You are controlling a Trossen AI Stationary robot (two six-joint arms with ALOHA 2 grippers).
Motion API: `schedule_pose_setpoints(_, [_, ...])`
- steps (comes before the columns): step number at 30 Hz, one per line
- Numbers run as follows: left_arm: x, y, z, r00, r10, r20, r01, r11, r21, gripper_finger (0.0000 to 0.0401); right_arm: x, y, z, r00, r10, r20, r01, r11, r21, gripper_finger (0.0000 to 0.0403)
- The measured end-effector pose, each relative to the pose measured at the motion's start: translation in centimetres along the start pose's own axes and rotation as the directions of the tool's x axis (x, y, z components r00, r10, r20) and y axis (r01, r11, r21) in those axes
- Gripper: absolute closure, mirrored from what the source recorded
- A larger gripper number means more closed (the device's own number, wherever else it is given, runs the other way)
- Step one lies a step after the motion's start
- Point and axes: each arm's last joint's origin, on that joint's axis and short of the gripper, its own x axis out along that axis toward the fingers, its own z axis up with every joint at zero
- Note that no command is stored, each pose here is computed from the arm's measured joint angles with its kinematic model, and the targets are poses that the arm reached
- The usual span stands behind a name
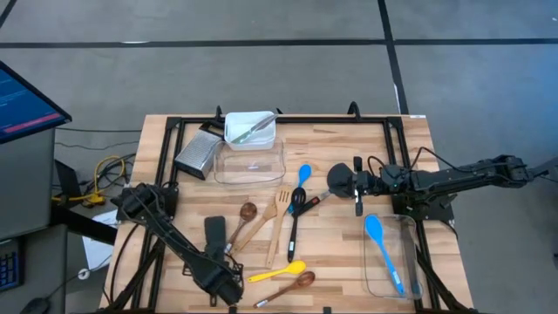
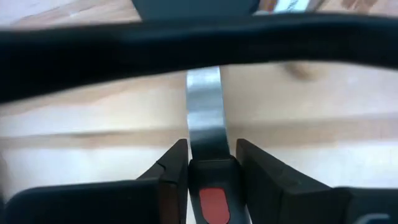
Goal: Pick & Place Kitchen Items
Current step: Put the left solid turner spatula into the top transparent bin
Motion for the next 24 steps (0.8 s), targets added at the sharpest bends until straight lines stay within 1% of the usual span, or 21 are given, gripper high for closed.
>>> schedule_pose_setpoints(4, [-1.0, 0.7, -0.2, 1.000, -0.014, -0.005, 0.014, 1.000, 0.015, 0.0319, 0.0, 0.0, 0.0, 1.000, 0.000, 0.001, 0.000, 1.000, 0.000, 0.0403])
schedule_pose_setpoints(14, [-3.0, 3.4, -0.2, 0.998, 0.035, 0.055, -0.038, 0.997, 0.060, 0.0324, 0.0, 0.0, 0.0, 1.000, 0.000, 0.003, 0.000, 1.000, 0.000, 0.0403])
schedule_pose_setpoints(17, [-3.5, 4.1, -0.3, 0.998, 0.029, 0.057, -0.033, 0.997, 0.076, 0.0324, 0.0, 0.0, 0.0, 1.000, 0.000, 0.003, 0.000, 1.000, 0.000, 0.0403])
schedule_pose_setpoints(20, [-4.3, 4.7, -0.4, 0.998, -0.005, 0.058, -0.002, 0.994, 0.108, 0.0324, 0.0, 0.0, 0.0, 1.000, 0.000, 0.005, 0.000, 1.000, 0.000, 0.0403])
schedule_pose_setpoints(24, [-5.8, 5.3, -0.1, 0.987, -0.129, 0.098, 0.113, 0.981, 0.155, 0.0325, 0.0, 0.0, 0.1, 1.000, 0.000, 0.014, 0.000, 1.000, 0.001, 0.0403])
